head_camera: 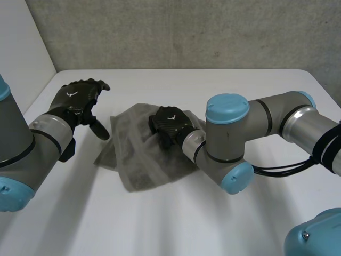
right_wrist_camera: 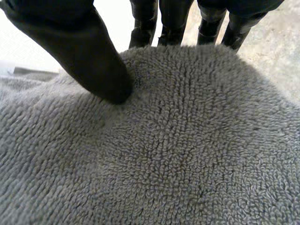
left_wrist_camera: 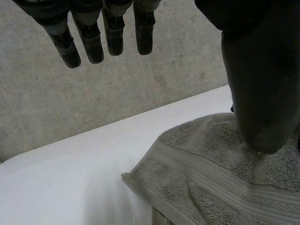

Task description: Fold the towel.

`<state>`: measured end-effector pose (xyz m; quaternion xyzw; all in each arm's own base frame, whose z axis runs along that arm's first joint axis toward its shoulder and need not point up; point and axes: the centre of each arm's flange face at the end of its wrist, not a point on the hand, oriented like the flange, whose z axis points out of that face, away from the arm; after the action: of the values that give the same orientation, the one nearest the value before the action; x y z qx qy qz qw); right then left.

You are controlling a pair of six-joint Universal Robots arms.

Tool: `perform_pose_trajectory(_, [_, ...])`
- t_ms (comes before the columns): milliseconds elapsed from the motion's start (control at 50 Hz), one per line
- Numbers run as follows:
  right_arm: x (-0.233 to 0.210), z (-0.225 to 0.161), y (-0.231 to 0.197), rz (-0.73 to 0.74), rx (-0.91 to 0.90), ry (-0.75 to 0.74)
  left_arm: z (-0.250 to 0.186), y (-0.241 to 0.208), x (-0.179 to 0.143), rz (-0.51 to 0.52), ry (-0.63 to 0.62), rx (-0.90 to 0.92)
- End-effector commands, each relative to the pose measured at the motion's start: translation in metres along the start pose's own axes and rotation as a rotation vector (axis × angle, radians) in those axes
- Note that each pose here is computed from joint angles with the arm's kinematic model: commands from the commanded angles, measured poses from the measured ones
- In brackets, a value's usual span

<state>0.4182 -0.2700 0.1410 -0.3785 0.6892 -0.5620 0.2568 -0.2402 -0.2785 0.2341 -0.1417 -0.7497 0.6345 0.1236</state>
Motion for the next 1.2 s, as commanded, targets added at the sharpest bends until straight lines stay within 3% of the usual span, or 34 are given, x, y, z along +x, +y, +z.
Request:
perform_pose_trajectory(20, [-0.001, -0.009, -0.006, -0.038, -0.002, -0.003, 0.0, 0.0, 0.0, 0.0, -0.001, 0.007])
perform_pose_trajectory(180, [0.014, -0.056, -0.056, -0.071, 0.059, -0.016, 0.0, 0.001, -0.004, -0.002, -0.012, 0.004])
perform_pose_trajectory(220, [0.039, -0.084, -0.065, -0.094, 0.047, 0.013, -0.001, 0.001, -0.005, -0.002, -0.013, 0.003])
perform_pose_trajectory(280, [0.056, -0.099, -0.066, -0.111, 0.02, 0.05, -0.001, 0.001, -0.005, -0.002, -0.015, 0.001])
perform_pose_trajectory(380, [0.123, -0.152, -0.051, -0.18, -0.239, 0.183, -0.001, 0.001, -0.005, -0.002, -0.015, 0.001])
perform_pose_trajectory(480, [0.146, -0.175, -0.047, -0.264, -0.351, 0.209, -0.002, 0.004, -0.001, 0.001, -0.003, -0.007])
perform_pose_trajectory(600, [0.162, -0.188, -0.048, -0.257, -0.358, 0.269, -0.003, 0.007, 0.003, 0.004, 0.009, -0.017])
perform_pose_trajectory(760, [0.156, -0.189, -0.041, -0.198, -0.346, 0.277, -0.011, 0.021, 0.031, 0.016, 0.103, -0.064])
perform_pose_trajectory(980, [0.096, -0.183, -0.047, -0.094, -0.103, 0.163, -0.024, 0.047, 0.069, 0.105, 0.22, -0.107])
perform_pose_trajectory(1100, [0.059, -0.155, -0.032, -0.118, -0.077, 0.068, -0.021, 0.064, 0.08, 0.208, 0.258, -0.109])
perform_pose_trajectory(1200, [0.052, -0.132, -0.014, -0.135, -0.132, 0.094, -0.015, 0.073, 0.09, 0.236, 0.278, -0.085])
